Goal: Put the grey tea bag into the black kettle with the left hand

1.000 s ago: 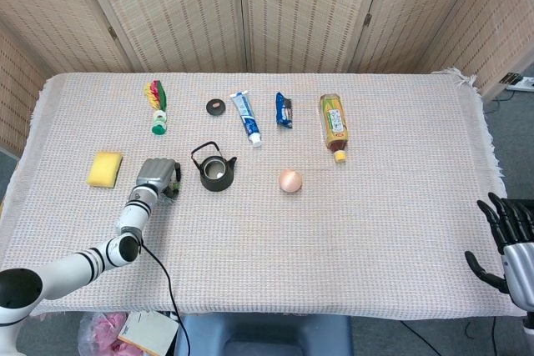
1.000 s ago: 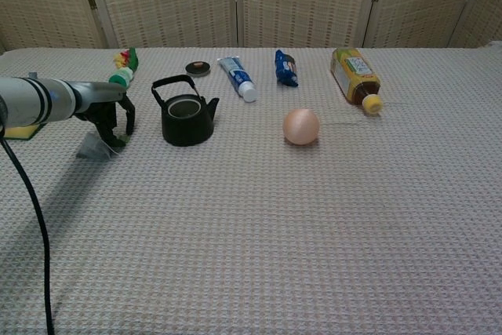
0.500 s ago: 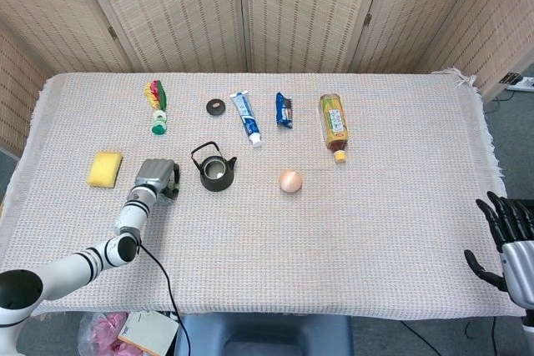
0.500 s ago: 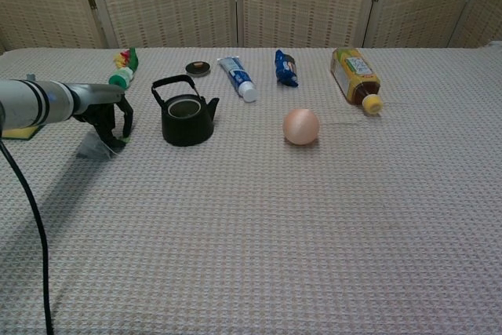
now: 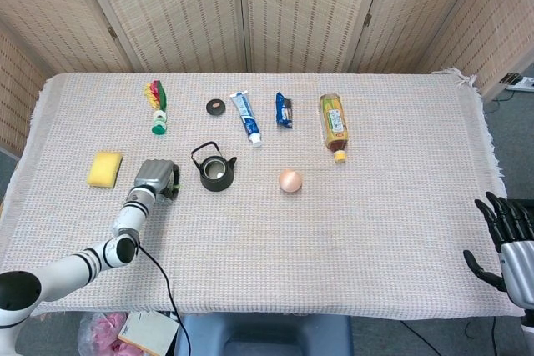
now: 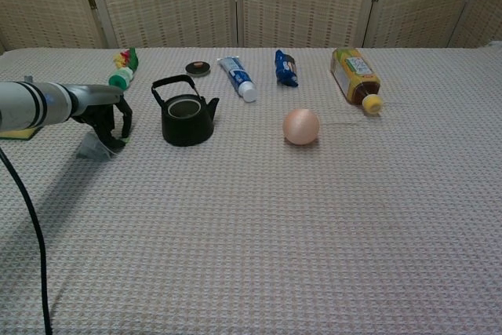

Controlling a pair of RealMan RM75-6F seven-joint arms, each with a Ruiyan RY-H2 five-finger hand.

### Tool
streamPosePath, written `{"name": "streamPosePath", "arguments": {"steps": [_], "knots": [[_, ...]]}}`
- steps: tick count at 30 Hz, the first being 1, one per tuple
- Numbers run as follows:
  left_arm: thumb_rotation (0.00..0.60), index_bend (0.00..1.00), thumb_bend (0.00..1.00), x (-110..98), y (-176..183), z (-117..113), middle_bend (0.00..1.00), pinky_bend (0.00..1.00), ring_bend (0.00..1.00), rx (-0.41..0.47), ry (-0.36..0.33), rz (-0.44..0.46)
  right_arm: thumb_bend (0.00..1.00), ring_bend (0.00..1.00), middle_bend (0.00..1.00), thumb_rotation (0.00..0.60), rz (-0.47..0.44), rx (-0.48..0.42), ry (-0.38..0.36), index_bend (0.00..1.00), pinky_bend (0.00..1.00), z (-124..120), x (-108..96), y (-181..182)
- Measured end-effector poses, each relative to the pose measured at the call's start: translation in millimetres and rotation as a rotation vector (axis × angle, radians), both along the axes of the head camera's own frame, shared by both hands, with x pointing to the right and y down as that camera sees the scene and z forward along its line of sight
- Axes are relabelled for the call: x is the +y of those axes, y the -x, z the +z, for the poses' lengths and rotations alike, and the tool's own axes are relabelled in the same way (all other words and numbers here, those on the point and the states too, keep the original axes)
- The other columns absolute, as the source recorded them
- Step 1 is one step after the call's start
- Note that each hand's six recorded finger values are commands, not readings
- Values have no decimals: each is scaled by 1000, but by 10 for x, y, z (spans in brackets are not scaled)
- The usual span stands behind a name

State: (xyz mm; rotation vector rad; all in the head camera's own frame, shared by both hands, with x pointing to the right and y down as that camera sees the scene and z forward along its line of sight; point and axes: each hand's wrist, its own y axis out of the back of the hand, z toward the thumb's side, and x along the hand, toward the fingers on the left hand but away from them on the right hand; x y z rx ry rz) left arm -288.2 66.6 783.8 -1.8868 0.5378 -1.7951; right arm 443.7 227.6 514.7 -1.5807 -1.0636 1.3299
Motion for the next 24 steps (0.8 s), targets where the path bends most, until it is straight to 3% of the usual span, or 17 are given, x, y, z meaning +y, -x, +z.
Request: {"name": "streamPosePath", "arguments": {"steps": [4, 24], "knots": [[600, 570, 484, 5, 17, 8, 1000, 1000, 983, -2, 1, 0, 248, 0, 0, 600, -1, 0, 1, 0, 0, 4, -3, 1], [600, 575, 491, -37, 63, -102, 1000, 1000, 983, 3, -35, 3, 249, 0, 0, 600, -6, 2, 9, 0, 0, 29, -11, 21]]}}
